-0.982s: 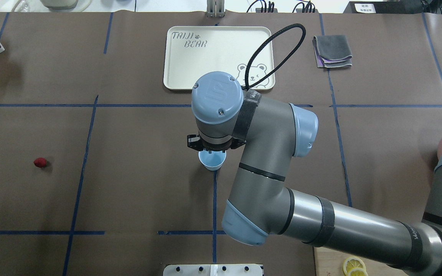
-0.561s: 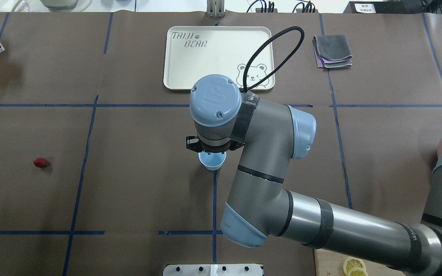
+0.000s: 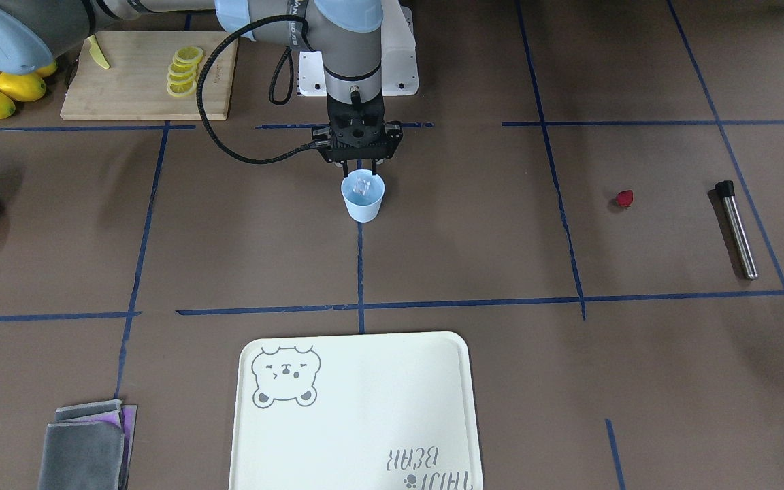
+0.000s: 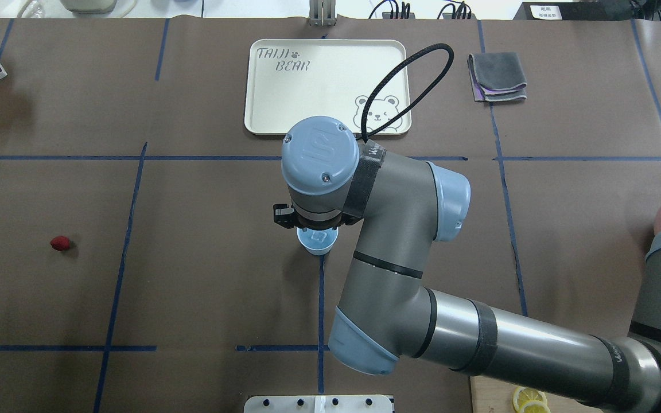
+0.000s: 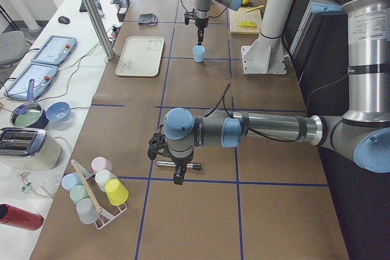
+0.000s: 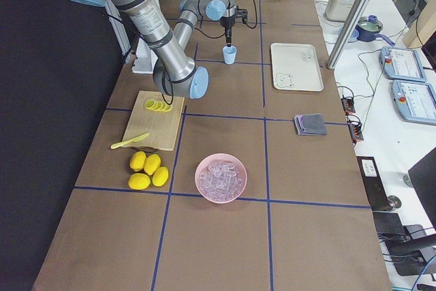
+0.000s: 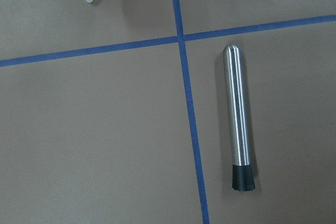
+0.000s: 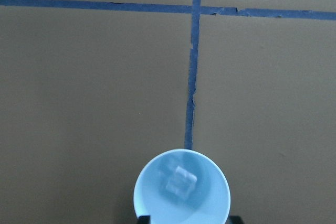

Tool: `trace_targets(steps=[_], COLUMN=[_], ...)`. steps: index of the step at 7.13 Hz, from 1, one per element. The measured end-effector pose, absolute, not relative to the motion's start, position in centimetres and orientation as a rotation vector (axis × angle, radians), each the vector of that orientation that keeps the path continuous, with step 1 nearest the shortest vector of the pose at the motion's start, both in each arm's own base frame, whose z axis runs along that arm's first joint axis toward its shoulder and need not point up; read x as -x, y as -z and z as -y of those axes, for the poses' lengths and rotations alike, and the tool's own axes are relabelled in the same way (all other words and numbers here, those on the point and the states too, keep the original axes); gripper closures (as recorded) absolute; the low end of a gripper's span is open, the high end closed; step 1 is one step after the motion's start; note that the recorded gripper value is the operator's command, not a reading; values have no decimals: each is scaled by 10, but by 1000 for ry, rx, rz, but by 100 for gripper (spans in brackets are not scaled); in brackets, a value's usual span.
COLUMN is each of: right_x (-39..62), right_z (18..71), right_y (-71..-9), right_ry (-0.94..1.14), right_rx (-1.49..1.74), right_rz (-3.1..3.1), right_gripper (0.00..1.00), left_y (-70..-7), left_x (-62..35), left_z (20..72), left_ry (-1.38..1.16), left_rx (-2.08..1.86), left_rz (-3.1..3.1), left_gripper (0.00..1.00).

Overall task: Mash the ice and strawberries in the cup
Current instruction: 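Move the right gripper back over the pink ice bowl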

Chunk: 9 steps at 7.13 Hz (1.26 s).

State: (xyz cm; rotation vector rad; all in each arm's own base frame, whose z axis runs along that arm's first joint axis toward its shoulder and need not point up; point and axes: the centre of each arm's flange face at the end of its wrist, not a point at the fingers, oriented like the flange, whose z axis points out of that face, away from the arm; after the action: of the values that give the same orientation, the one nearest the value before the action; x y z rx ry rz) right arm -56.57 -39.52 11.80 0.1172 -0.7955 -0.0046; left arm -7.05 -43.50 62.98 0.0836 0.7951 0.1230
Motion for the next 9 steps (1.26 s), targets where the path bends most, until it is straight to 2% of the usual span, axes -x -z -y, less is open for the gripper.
trace_targets(steps=[2,3,4,6,9], right_x=[565,551,514,403,236], right_z=[395,410,447,498,507], right_y=[-116,-117,-129,-196,-355], right_ry=[13,7,14,96,356], right_rx=[-124,-114,-93,-91,-147], right_rz=[818,821,823,829,747], right_gripper=[1,1,0,0,1], left_y=[-630,-630,-630,-630,-631], left_x=[71,71,71,71,71], left_z=[435,435,435,435,434], left_ry=[-124,-124,-124,-123,-120], left_rx=[-84,-84,-84,-84,-81], left_rz=[-795,-795,-795,-794,-794], left_gripper=[0,0,0,0,0])
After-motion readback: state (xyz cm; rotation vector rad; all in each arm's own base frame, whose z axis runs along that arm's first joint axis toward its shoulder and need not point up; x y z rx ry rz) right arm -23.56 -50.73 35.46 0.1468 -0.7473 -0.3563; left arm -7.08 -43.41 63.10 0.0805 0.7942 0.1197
